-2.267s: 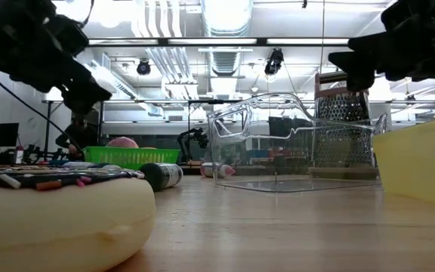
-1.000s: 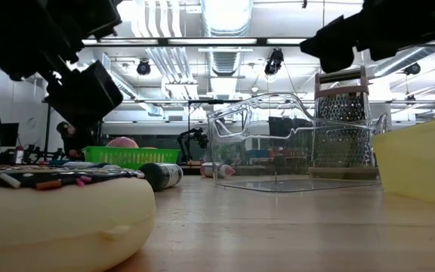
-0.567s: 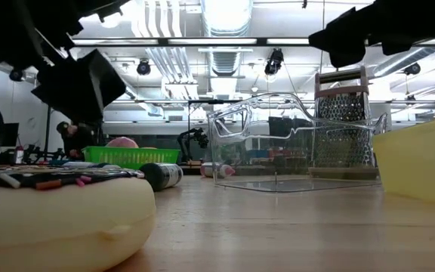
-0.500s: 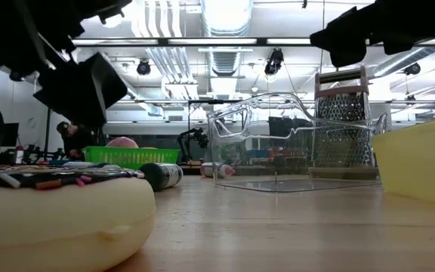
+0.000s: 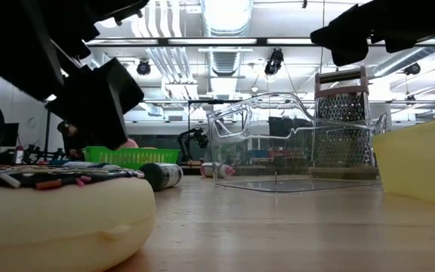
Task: Pick & Place Food Item
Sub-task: Put the black donut into the green bin
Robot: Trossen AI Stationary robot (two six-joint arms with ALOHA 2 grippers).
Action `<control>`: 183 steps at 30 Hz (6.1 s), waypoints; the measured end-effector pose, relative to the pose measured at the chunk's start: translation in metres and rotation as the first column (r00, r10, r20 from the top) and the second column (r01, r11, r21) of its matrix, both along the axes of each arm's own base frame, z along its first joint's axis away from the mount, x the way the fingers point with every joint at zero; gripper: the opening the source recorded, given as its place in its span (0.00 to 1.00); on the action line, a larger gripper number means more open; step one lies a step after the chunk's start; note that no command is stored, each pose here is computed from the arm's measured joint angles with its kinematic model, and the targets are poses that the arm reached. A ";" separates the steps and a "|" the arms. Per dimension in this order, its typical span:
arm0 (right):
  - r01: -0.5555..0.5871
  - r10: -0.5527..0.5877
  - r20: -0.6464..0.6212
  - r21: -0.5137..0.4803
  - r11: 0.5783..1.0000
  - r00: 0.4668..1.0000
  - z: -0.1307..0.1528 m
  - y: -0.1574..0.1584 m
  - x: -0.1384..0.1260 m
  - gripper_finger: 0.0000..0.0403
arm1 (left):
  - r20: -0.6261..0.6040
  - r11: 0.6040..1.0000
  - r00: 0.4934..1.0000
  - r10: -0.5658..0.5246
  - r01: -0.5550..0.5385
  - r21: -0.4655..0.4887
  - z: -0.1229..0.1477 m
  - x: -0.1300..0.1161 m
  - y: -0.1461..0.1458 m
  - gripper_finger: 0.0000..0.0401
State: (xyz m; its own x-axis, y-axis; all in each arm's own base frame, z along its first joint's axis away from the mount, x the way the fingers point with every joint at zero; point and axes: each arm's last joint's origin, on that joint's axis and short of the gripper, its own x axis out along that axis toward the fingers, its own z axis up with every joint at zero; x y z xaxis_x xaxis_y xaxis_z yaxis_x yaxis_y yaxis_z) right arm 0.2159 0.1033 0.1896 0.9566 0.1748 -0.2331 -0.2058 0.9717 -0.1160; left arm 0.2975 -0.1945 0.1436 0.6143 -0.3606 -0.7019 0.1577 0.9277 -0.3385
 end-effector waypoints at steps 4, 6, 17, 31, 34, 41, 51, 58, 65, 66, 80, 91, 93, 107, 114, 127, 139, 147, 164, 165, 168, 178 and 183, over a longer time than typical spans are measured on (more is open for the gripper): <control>-0.006 0.006 0.003 0.005 1.000 1.000 0.000 0.001 -0.001 0.53 | -0.017 1.000 1.000 0.000 0.000 0.011 -0.004 0.000 0.000 0.63; -0.012 0.012 0.009 0.008 1.000 1.000 0.001 0.003 -0.001 0.53 | -0.022 1.000 1.000 0.001 0.000 0.015 -0.005 0.000 0.000 0.63; -0.005 0.005 0.021 -0.001 1.000 1.000 0.002 0.006 -0.003 0.53 | -0.016 1.000 1.000 0.013 -0.013 0.020 -0.007 0.001 0.000 0.63; -0.001 0.001 0.023 -0.004 1.000 1.000 0.002 0.006 -0.003 0.53 | -0.025 0.999 0.999 0.033 -0.033 0.025 -0.013 0.002 -0.001 0.63; -0.001 0.001 0.023 -0.003 1.000 1.000 0.002 0.006 -0.003 0.53 | -0.022 0.999 0.999 0.036 -0.035 0.026 -0.013 0.002 -0.001 0.64; 0.003 -0.003 0.024 -0.002 1.000 1.000 0.002 0.006 -0.003 0.53 | -0.021 0.999 0.999 0.035 -0.034 0.025 -0.013 0.002 -0.001 0.64; 0.015 -0.015 0.027 -0.003 1.000 1.000 0.002 0.006 -0.003 0.53 | -0.072 0.997 0.996 0.058 -0.054 0.046 -0.036 0.010 -0.007 0.64; 0.015 -0.015 0.032 0.000 1.000 0.999 0.003 0.006 -0.002 0.53 | -0.072 0.998 0.997 0.037 -0.033 0.045 -0.039 0.015 -0.011 0.63; 0.014 -0.014 0.033 0.000 1.000 0.999 0.003 0.006 -0.003 0.53 | -0.079 0.999 0.996 0.029 -0.025 0.046 -0.040 0.015 -0.010 0.48; 0.014 -0.014 0.033 0.000 1.000 0.999 0.003 0.006 -0.003 0.53 | -0.080 0.999 0.996 0.025 -0.022 0.043 -0.040 0.015 -0.011 0.43; 0.014 -0.014 0.032 0.000 1.000 0.999 0.003 0.006 -0.003 0.53 | -0.087 0.998 0.995 -0.038 0.042 0.046 -0.041 0.014 -0.011 0.03; 0.014 -0.014 0.032 0.000 1.000 0.999 0.003 0.006 -0.003 0.53 | 0.071 0.984 0.985 -0.159 0.152 0.092 -0.037 0.019 -0.015 0.03; 0.014 -0.014 0.032 0.000 1.000 0.999 0.003 0.006 -0.003 0.53 | 0.113 0.980 0.977 -0.182 0.171 0.104 -0.035 0.021 -0.016 0.03; 0.013 -0.013 0.032 -0.001 1.000 0.999 0.003 0.006 -0.003 0.53 | 0.649 0.969 0.720 -0.244 0.153 0.194 -0.026 0.004 -0.002 0.02; 0.013 -0.013 0.026 -0.004 1.000 1.000 0.001 0.007 -0.002 0.53 | 0.745 0.980 0.637 -0.198 0.114 0.164 -0.028 -0.014 0.011 0.02; 0.013 -0.013 0.028 -0.003 1.000 1.000 0.001 0.007 -0.002 0.53 | 0.752 0.982 0.658 -0.019 -0.129 0.138 -0.026 -0.011 0.017 0.02; 0.014 -0.014 0.025 0.000 1.000 1.000 0.000 0.007 -0.002 0.53 | 0.753 0.663 0.555 0.352 -0.716 0.218 -0.031 -0.026 0.020 0.02; 0.014 -0.015 0.024 0.005 1.000 1.000 0.000 0.007 -0.002 0.53 | 0.764 0.610 0.538 0.356 -0.753 0.246 -0.027 -0.032 0.016 0.02; 0.016 -0.016 0.025 0.012 1.000 1.000 0.000 0.007 -0.002 0.53 | 0.739 0.472 0.463 0.490 -0.853 0.221 -0.003 -0.092 0.090 0.02; 0.016 -0.016 0.027 0.013 1.000 1.000 0.001 0.007 -0.002 0.53 | 0.732 0.456 0.458 0.504 -0.861 0.225 -0.004 -0.096 0.098 0.02; 0.016 -0.016 0.029 0.014 1.000 0.999 0.001 0.007 -0.002 0.53 | 0.705 0.423 0.452 0.546 -0.875 0.234 -0.008 -0.106 0.119 0.02; 0.015 -0.016 0.030 0.015 1.000 0.999 0.001 0.007 -0.002 0.53 | 0.625 0.395 0.487 0.609 -0.870 0.293 -0.015 -0.114 0.148 0.02; 0.015 -0.015 0.029 0.015 1.000 0.999 0.001 0.007 -0.002 0.53 | 0.594 0.372 0.512 0.621 -0.859 0.351 -0.023 -0.119 0.153 0.02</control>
State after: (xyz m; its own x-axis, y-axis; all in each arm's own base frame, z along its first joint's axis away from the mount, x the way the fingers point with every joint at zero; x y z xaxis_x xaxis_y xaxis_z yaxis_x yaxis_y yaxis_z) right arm 0.2136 0.1099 0.1904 0.9656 0.1634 -0.2023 -0.1877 0.9763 -0.1075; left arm 0.1789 -0.0416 0.1210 0.6264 0.7313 -0.2699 -0.7151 0.6769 0.1746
